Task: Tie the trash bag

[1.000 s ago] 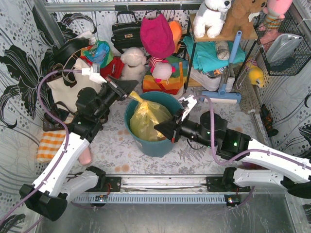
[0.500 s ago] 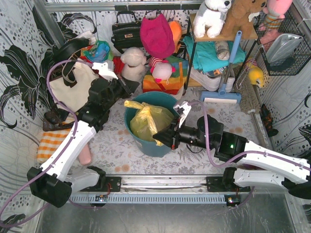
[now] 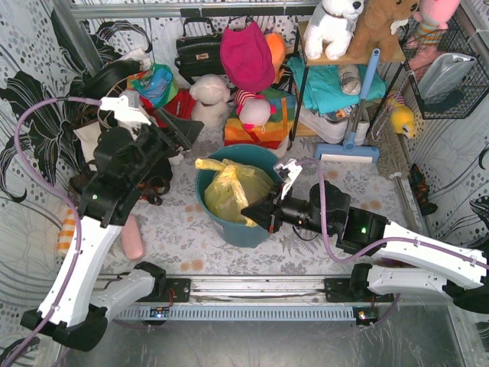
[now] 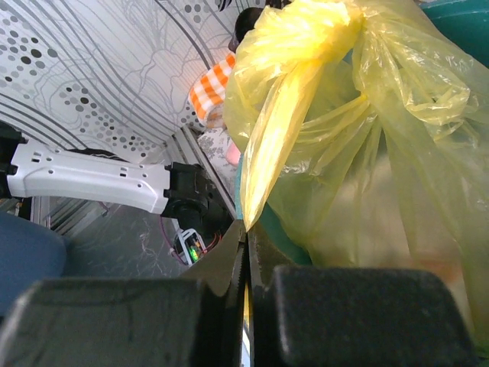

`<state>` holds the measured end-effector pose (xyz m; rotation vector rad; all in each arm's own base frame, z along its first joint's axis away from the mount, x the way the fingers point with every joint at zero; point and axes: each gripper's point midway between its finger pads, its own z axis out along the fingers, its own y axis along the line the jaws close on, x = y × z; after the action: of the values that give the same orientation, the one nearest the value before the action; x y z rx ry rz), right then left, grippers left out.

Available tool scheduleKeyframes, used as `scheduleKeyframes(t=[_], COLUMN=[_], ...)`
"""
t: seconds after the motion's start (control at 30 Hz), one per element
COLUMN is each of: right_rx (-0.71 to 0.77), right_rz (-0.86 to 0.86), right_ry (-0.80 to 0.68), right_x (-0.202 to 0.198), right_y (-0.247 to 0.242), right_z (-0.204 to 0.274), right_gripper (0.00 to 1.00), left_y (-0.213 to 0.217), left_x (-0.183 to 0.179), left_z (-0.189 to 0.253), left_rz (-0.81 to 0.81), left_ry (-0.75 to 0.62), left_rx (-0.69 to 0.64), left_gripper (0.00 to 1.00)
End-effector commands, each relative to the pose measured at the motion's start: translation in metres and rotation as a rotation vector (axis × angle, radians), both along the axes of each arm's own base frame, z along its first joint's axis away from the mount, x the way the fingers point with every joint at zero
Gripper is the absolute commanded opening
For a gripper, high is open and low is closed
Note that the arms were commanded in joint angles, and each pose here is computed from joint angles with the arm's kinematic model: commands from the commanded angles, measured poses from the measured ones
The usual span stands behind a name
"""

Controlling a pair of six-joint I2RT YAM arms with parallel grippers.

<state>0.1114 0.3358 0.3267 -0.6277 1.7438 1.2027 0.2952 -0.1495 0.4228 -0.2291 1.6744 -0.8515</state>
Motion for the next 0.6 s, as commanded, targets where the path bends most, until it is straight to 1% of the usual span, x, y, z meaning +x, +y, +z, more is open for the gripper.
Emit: scheduleKeyframes(t=[0.0,0.07,0.17,0.27,0.33,0.47,0.57], right_rx=[0.063,0.068,0.074,0.077,0.078,0.082,0.087], right_rz=[-0.023,-0.028,-0.036,-0.031,-0.028,-0.026,-0.027], right_ry=[-0.03,-0.035,-0.042,-0.05,-0.051,-0.053,-0.054], right_x=[0.003,0.004,0.006,0.005,0.005,0.005,0.005], right_y=[-0.003,-0.003,-0.003,-0.002,-0.001,-0.001,-0.001], right_z=[0.021,0.023,0.025,0.027,0.029,0.031,0.032], right_gripper=[0.0,0.0,0.0,0.0,0.0,0.0,0.0], left_y=[0.001,-0.004,-0.016,-0.033,-0.038,-0.03,-0.021], left_x=[-0.019,-0.026,-0.035,-0.042,-0.045,-0.047,-0.051], left_z=[-0.016,-0.024,-0.038,-0.046,-0.054,-0.073,-0.072], left_rz=[-0.032,-0.066,-0.137,-0.229,-0.258,-0.214,-0.181], left_ry=[0.121,0.168,0.257,0.304,0.336,0.418,0.431], left_rx=[-0.04,-0.062,-0.099,-0.172,-0.203,-0.183,-0.169], left_gripper=[0.83,0.83,0.78,0.77,0.77,0.78,0.79])
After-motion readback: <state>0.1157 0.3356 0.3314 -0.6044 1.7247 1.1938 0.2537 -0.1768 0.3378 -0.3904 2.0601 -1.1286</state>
